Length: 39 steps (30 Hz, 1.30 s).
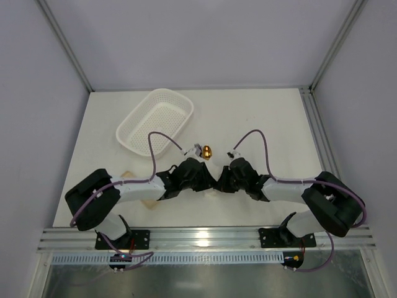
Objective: Place the utensils on the paper napkin and roll it up
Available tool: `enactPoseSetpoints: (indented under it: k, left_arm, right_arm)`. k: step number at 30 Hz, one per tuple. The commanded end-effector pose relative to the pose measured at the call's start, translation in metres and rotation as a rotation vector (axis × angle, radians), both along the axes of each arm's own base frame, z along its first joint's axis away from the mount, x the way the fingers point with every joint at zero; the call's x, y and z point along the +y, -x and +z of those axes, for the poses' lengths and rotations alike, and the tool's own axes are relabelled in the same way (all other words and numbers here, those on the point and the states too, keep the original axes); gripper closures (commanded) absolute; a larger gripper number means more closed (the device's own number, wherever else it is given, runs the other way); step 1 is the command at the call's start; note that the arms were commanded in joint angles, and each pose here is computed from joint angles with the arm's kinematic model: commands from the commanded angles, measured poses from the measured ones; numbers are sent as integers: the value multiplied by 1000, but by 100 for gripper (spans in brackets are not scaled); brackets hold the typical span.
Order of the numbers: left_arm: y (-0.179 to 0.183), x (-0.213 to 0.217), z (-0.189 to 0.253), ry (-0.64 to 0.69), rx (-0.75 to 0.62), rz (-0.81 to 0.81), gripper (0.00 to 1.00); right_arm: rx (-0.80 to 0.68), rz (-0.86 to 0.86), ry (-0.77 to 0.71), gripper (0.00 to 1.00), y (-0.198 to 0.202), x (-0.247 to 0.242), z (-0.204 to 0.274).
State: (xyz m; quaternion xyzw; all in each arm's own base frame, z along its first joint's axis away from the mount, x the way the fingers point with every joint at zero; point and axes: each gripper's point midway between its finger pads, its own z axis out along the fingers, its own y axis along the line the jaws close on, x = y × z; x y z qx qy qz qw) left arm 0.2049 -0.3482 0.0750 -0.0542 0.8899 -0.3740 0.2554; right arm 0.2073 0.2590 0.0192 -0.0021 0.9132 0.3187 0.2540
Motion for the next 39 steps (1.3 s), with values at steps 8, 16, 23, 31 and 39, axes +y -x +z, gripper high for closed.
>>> enactPoseSetpoints:
  k: [8, 16, 23, 31, 39]
  left_arm:
    - [9, -16, -30, 12, 42, -32, 78]
    - [18, -10, -45, -14, 53, -36, 78]
    - [19, -8, -44, -18, 45, -41, 78]
    - [22, -14, -39, 15, 30, -73, 76]
    - [28, -18, -41, 18, 40, -106, 75]
  right_arm:
    - [9, -46, 34, 94, 11, -14, -5]
    - [-5, -67, 64, 86, 9, -21, -1]
    - [-31, -137, 203, 84, -1, -46, 15]
    - [-94, -139, 262, 83, -20, -53, 50]
    - [-120, -10, 201, 84, -41, -18, 73]
